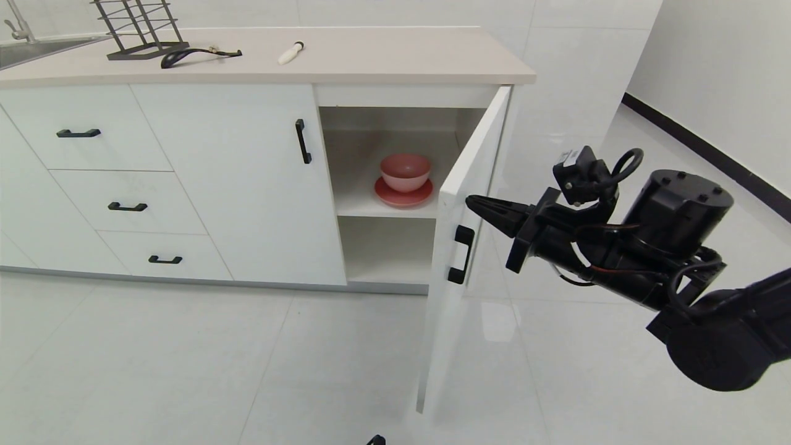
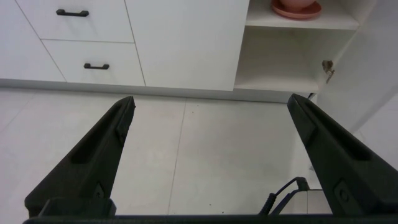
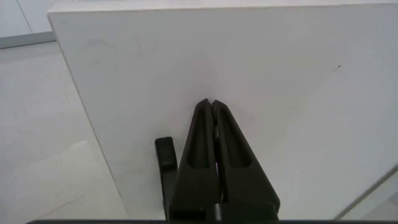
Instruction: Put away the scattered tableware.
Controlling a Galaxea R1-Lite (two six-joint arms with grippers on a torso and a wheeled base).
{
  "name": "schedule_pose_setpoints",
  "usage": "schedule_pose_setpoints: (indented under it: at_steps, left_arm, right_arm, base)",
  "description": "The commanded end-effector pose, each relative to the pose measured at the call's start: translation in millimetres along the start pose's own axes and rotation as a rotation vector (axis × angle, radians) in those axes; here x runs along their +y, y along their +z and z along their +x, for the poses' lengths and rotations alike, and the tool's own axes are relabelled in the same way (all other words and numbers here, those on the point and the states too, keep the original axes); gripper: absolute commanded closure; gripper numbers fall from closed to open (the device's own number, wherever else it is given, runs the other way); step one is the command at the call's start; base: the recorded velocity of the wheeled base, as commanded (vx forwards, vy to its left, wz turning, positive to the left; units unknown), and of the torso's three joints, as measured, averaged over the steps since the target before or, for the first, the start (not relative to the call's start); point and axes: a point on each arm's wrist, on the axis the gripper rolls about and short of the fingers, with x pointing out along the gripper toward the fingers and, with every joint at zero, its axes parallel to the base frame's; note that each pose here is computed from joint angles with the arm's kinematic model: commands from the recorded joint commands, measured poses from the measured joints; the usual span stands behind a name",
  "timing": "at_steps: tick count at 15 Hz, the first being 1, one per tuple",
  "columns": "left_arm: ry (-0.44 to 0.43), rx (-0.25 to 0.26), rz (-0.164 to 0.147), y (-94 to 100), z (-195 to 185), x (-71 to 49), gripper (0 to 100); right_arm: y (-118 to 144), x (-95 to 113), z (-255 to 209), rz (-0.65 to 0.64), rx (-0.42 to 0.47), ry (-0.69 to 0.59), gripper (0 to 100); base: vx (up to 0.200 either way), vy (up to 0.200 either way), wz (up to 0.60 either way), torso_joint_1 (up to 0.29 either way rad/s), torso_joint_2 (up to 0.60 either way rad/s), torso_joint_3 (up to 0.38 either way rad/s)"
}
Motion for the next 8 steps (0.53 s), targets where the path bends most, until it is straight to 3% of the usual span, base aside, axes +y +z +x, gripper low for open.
schedule_pose_setpoints:
  at_steps: [1, 8]
  left_arm:
    - [0.001, 0.000, 0.000, 0.0, 0, 0.0, 0]
    - [-0.001, 0.000, 0.000, 0.0, 0, 0.0, 0]
  right_arm:
    - [-4, -1, 11, -0.001, -0.005, 0.009, 100]
    - [-12, 3, 52, -0.014, -0.060, 0.055, 100]
  base:
    - [0.000, 0.000, 0.00, 0.000, 0.00, 0.000]
    - [0.000, 0.000, 0.00, 0.000, 0.00, 0.000]
